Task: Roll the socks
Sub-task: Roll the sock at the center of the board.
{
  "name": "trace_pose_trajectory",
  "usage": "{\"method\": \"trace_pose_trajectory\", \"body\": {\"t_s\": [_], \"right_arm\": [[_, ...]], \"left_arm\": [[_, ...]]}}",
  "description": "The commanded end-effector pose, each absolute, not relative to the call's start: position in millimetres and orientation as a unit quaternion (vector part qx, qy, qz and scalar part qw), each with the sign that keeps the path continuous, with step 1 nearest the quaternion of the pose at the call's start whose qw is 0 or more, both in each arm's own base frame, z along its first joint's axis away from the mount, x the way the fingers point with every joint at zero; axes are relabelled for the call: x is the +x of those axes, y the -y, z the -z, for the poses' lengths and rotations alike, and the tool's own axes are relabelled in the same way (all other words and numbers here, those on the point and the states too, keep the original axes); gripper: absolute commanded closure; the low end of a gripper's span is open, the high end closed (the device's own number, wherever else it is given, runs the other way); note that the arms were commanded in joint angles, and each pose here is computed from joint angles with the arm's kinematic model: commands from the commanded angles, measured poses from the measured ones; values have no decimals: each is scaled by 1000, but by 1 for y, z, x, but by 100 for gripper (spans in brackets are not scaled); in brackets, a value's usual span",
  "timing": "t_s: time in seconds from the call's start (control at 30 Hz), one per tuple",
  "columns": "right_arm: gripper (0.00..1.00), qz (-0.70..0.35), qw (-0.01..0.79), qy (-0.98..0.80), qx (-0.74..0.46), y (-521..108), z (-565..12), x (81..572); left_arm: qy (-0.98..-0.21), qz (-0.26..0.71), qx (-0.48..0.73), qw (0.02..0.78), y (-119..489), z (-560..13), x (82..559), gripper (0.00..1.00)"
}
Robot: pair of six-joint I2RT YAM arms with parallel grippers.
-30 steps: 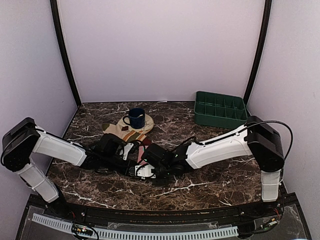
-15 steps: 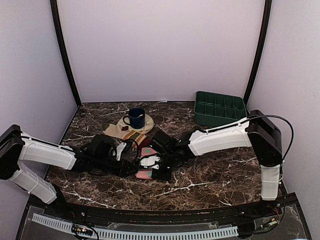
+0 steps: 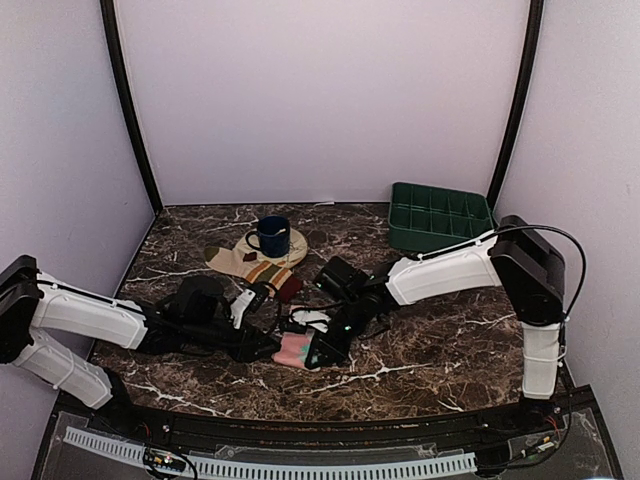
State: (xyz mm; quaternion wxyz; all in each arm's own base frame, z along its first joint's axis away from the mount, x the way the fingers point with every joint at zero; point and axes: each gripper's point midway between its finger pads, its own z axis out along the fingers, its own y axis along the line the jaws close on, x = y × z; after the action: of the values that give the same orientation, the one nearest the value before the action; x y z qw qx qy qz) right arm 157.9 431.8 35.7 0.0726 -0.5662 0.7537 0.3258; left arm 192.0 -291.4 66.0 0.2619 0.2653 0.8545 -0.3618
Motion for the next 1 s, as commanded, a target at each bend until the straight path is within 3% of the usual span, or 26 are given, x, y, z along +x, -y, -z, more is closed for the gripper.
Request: {"method": "trace_pose_trajectory", "body": {"t_s": [0.0,0.53,0.97], "right_arm": [[93,-384,23,-765,-517,-424,-43,147],[93,-442,-29,-764,-469,-415,-43,144],[94,-447,-54,-759,-471,-410,-39,137]], "left_arm": [[-808,390,317,308,304,-90,182,62],[-775,385,405,294,327,-72,162,58],[-758,366,432,325,336,-72,168,56]]}}
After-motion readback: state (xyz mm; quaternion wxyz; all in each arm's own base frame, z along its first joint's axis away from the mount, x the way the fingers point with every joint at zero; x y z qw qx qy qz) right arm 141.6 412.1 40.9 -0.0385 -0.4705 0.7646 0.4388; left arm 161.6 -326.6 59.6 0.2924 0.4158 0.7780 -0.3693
